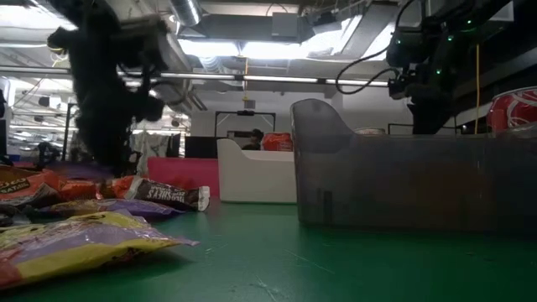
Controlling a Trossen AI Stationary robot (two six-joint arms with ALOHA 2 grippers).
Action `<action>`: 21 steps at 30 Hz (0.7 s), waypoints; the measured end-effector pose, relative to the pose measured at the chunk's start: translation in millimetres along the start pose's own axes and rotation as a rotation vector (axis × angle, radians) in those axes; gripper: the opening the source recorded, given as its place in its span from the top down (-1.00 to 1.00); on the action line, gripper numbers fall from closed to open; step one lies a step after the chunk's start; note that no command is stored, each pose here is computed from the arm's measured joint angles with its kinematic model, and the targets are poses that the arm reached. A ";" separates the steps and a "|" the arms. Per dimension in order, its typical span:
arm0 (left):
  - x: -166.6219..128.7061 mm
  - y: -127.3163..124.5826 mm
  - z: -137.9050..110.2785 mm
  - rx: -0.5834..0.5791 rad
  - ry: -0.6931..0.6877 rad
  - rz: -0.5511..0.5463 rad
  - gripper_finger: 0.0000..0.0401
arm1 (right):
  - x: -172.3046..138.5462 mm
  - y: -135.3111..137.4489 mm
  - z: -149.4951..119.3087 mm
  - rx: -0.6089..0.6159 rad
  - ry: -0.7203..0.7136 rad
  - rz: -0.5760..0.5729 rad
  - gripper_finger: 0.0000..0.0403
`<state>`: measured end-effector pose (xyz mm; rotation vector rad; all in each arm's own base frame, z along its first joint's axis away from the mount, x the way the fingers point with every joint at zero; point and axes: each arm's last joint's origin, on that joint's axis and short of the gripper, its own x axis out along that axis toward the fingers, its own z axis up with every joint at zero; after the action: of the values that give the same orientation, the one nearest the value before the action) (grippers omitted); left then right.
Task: Sort candy
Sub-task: Put the yellow candy into the red bin
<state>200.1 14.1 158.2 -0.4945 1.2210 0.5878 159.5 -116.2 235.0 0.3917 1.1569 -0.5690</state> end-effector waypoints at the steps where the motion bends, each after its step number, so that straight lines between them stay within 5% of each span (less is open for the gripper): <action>1: -3.6 -1.5 2.7 -0.003 -0.017 -0.012 1.00 | 0.2 0.0 -0.2 0.000 0.002 0.000 0.19; 10: -36.1 -15.1 34.5 -0.022 -0.227 -0.023 1.00 | 0.1 0.1 5.0 0.000 -0.052 0.001 0.19; 21: -50.9 7.6 80.7 -0.032 -0.562 0.162 0.99 | 0.0 0.1 7.5 0.000 -0.077 0.001 0.19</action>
<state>241.3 63.9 228.9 -0.2303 0.7185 0.8200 165.1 -120.3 237.8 0.3675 1.0823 -0.5784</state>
